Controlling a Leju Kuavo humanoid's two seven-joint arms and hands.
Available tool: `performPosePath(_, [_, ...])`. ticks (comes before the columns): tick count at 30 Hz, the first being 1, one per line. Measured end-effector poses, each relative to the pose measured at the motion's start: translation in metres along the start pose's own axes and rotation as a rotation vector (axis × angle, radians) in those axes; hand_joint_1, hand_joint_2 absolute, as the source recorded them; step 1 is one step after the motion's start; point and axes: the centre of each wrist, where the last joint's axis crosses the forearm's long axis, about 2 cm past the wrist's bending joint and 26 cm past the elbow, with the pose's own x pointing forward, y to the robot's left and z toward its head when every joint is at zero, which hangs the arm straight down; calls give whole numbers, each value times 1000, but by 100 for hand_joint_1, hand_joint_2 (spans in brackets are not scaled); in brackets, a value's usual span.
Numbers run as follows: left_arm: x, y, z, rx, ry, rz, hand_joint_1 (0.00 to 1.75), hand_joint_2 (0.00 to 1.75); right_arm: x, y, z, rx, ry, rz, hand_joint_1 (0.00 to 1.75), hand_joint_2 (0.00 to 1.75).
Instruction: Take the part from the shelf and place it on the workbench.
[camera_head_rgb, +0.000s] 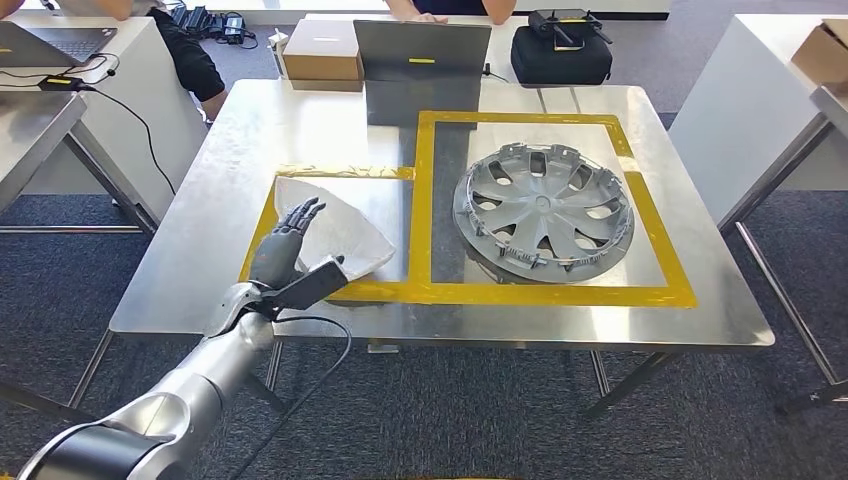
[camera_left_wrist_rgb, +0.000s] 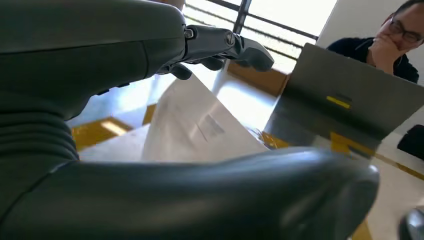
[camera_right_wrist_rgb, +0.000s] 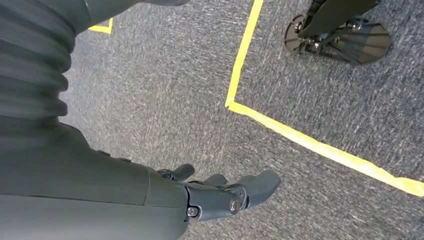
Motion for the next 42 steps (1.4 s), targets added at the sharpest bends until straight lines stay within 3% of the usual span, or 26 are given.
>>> performPosePath(7, [-3, 6, -4, -63, -101, 561, 0, 0, -3, -1, 0, 6, -2, -19, 0, 175])
performPosePath(15, [4, 14, -3, 40, -217, 800, 0, 0, -12, -1, 1, 12, -71, -57, 0, 175])
performPosePath(23, [24, 10, 5, 73, -346, 895, 0, 0, -23, -1, 2, -32, -36, -68, 0, 175])
performPosePath(42, [12, 9, 37, 87, -381, 875, 0, 0, -22, 1, 2, -28, -5, -64, 0, 175])
